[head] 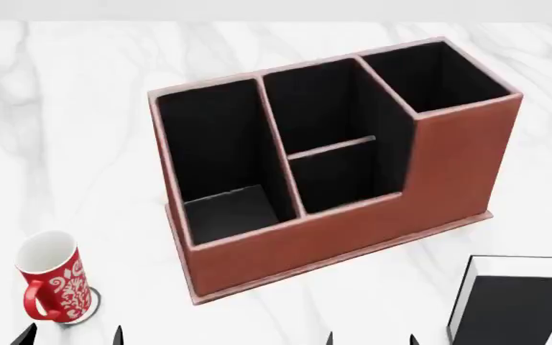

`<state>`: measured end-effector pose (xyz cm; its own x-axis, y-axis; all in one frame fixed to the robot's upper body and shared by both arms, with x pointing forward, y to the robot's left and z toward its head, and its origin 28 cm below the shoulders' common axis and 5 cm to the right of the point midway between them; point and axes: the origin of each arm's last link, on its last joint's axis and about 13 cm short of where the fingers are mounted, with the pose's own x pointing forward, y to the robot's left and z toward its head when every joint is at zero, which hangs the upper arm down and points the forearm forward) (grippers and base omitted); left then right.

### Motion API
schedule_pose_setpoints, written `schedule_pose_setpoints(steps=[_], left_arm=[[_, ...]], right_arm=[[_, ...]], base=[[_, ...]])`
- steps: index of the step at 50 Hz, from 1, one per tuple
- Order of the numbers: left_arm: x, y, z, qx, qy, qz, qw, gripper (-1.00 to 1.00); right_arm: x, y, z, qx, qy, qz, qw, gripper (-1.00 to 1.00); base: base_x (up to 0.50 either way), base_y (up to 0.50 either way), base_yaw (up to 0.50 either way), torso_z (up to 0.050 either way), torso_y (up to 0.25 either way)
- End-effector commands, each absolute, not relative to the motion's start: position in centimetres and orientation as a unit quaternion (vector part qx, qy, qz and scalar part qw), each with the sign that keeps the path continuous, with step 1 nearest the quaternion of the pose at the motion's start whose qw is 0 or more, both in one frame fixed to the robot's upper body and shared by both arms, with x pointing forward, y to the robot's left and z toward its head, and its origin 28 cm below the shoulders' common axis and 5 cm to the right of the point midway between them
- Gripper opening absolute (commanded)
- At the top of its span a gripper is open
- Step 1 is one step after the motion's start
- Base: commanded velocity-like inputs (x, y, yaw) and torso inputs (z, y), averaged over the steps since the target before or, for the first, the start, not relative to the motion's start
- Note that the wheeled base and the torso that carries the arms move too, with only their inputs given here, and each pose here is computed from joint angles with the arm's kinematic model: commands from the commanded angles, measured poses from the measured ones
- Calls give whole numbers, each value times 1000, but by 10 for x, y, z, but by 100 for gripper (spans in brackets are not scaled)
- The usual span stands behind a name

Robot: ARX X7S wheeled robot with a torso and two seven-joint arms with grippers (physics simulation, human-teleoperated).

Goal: Pick up the book and place it in the left compartment of the caddy.

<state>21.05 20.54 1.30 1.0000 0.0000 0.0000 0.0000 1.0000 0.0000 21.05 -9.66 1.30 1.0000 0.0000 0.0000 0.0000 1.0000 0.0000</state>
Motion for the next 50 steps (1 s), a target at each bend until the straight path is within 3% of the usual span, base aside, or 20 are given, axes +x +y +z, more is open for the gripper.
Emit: schedule_pose_setpoints(steps=[1,16,21,31,50], left_arm=[[211,205,13,3,-3,1,1000,100],[211,205,13,3,2,2,1000,100],[211,206,13,2,2,3,1000,100],[210,205,12,5,3,1,1000,100],[209,204,11,8,3,-5,1000,100]], right_arm=[[211,-97,12,-3,1,-4,1000,100],[210,-96,19,15,14,8,1000,100],[208,-96,67,3,18,23,1000,100],[204,-97,103,-24,-15,24,999,100],[204,-96,104,-38,-14,32,999,100]], base=[[0,0,0,0,0],[0,0,0,0,0],[0,0,0,0,0],[0,0,0,0,0],[0,0,0,0,0]])
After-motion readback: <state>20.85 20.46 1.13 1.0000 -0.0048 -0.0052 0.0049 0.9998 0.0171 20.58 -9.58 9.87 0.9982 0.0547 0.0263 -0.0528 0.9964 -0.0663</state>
